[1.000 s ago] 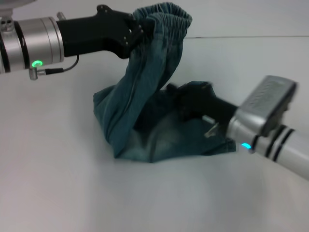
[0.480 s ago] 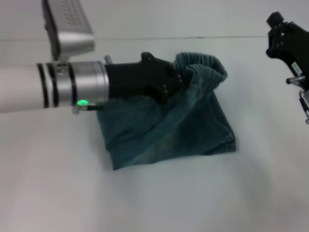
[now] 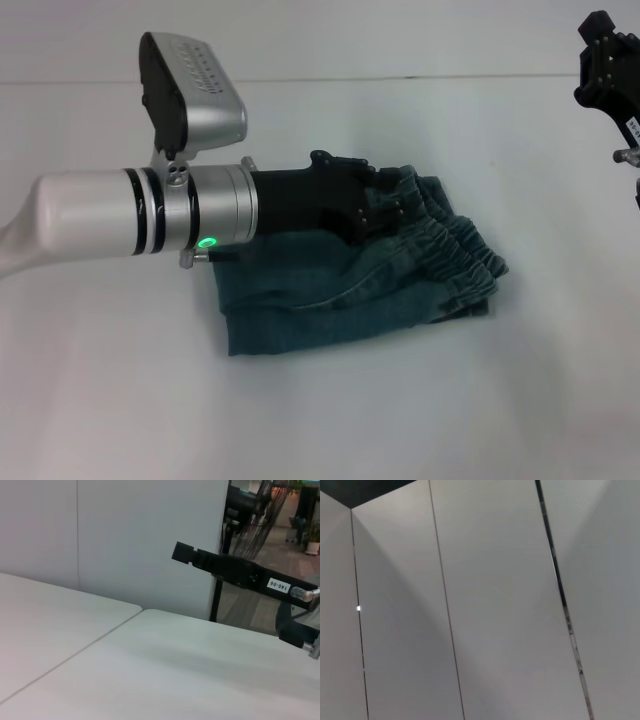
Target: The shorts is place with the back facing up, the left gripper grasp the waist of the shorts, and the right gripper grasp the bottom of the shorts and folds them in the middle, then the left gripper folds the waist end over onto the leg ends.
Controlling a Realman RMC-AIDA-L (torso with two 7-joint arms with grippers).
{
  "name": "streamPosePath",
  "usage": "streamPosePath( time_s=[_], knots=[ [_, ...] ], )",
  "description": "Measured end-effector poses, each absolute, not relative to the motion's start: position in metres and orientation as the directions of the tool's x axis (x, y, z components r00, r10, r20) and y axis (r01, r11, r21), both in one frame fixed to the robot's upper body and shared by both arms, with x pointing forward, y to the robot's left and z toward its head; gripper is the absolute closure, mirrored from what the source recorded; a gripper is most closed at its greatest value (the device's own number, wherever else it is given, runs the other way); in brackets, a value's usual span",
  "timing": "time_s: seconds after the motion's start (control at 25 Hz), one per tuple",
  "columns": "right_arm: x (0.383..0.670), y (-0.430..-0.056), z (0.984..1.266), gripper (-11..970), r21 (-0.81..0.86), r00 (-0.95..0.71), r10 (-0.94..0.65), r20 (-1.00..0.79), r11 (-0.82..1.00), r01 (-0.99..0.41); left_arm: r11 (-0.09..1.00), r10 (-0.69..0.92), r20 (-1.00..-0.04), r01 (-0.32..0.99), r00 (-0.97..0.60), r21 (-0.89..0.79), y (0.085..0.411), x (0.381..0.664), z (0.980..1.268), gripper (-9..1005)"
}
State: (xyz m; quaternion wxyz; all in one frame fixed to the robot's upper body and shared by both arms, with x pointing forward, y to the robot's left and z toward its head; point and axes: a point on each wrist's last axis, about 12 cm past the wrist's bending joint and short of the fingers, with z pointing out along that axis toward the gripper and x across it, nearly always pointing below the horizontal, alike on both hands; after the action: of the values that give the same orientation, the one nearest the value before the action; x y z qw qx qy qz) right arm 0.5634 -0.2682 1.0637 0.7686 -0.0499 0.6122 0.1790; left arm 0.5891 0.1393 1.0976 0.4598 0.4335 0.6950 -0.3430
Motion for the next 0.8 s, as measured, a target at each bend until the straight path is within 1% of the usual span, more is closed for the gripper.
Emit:
streamPosePath(
  time_s=[0.08, 0.2, 0.28, 0.4, 0.48, 0.56, 0.68, 0.8],
  knots=[
    [0.565, -0.272, 1.065, 929, 0.152, 0.174, 0.224, -0.959, 0.923, -0.352, 0.394, 0.262, -0.942, 0.915, -0.208, -0.092, 0.143, 0.587, 1.098, 735],
    [0.571, -0.288, 1.071, 926, 0.186, 0.102, 0.251, -0.963, 0.885, -0.426, 0.412, 0.189, -0.957, 0.903, -0.219, -0.125, 0.160, 0.580, 1.101, 585],
    [0.576, -0.301, 1.079, 924, 0.211, 0.025, 0.257, -0.966, 0.841, -0.498, 0.436, 0.121, -0.968, 0.888, -0.219, -0.146, 0.181, 0.573, 1.105, 485],
    [0.582, -0.318, 1.098, 922, 0.203, -0.088, 0.191, -0.978, 0.747, -0.633, 0.487, 0.050, -0.971, 0.855, -0.233, -0.180, 0.212, 0.564, 1.104, 381],
    [0.583, -0.324, 1.109, 920, 0.176, -0.130, 0.119, -0.984, 0.695, -0.697, 0.529, 0.015, -0.969, 0.824, -0.248, -0.203, 0.232, 0.557, 1.101, 311],
    [0.583, -0.329, 1.122, 918, 0.143, -0.174, 0.014, -0.985, 0.636, -0.759, 0.573, -0.011, -0.963, 0.788, -0.270, -0.228, 0.253, 0.549, 1.095, 250],
    [0.580, -0.328, 1.136, 693, 0.085, -0.210, -0.182, -0.961, 0.524, -0.848, 0.610, -0.028, -0.950, 0.748, -0.310, -0.262, 0.277, 0.534, 1.087, 171],
    [0.572, -0.324, 1.143, 634, 0.031, -0.187, -0.345, -0.920, 0.409, -0.912, 0.615, -0.010, -0.938, 0.738, -0.346, -0.279, 0.292, 0.520, 1.082, 92]
  ],
)
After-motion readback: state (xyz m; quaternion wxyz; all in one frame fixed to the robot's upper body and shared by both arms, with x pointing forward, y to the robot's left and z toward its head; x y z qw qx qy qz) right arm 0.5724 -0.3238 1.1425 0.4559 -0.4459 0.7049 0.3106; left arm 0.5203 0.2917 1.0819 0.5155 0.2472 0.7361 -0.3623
